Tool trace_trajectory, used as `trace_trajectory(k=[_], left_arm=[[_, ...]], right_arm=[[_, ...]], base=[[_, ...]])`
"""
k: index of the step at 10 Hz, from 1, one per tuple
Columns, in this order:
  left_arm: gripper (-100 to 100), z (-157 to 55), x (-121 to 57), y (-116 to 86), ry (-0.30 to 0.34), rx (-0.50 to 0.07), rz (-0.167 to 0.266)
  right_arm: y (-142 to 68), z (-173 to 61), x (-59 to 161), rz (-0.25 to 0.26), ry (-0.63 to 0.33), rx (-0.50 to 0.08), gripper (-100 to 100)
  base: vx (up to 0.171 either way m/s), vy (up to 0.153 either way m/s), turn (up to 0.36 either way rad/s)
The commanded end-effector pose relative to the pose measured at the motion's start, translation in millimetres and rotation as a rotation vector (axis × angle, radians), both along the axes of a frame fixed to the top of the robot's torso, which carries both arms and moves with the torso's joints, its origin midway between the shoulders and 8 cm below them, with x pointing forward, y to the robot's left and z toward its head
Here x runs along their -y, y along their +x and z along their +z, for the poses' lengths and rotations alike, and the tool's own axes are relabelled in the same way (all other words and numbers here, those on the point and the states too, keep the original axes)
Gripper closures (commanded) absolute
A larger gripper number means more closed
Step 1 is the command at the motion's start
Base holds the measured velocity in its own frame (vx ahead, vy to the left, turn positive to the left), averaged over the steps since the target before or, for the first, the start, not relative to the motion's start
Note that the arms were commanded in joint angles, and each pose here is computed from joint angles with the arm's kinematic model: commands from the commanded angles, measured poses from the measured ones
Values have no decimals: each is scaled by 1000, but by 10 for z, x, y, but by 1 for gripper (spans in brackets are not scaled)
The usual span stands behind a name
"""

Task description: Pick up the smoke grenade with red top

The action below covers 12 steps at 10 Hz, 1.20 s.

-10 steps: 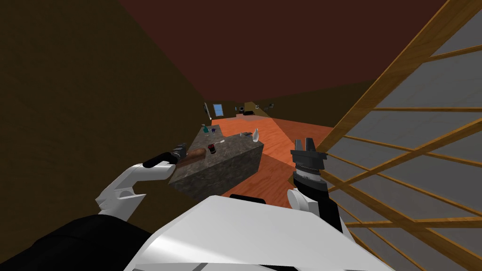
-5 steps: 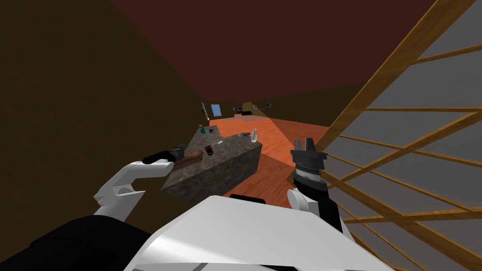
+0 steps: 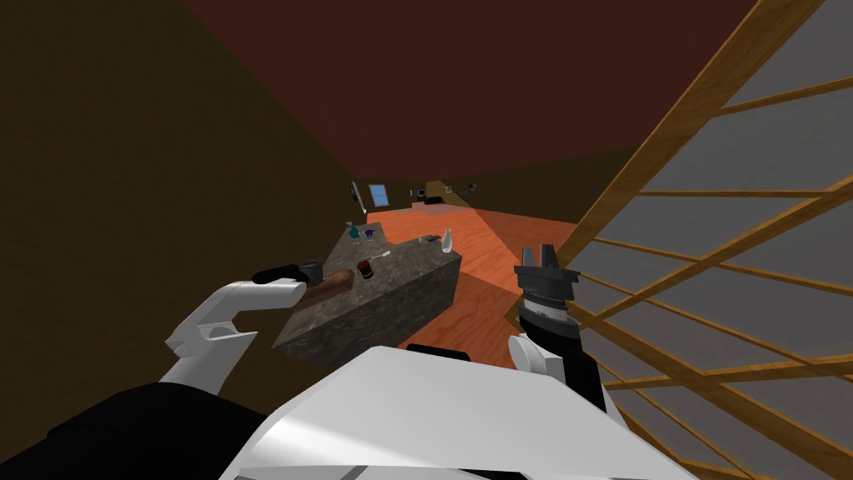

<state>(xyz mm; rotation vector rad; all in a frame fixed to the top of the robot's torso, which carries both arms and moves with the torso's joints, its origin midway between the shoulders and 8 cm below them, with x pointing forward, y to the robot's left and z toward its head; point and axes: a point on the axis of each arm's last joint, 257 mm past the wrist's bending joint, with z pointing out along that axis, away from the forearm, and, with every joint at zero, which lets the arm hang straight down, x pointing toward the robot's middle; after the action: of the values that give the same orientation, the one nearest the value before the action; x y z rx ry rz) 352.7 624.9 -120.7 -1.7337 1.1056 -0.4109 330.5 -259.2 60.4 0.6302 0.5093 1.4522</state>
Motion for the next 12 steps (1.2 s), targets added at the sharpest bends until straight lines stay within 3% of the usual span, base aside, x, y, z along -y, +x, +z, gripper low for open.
trace_trajectory(k=[1,12], left_arm=[[-100,-21,-53,-41,-23,-21,26],[-100,-330,-153,-350,-161,-192,148]], right_arm=[[0,0,0,0,0,0,0],[0,0,0,0,0,0,0]], base=[[42,-5,-148],[46,3,-73]])
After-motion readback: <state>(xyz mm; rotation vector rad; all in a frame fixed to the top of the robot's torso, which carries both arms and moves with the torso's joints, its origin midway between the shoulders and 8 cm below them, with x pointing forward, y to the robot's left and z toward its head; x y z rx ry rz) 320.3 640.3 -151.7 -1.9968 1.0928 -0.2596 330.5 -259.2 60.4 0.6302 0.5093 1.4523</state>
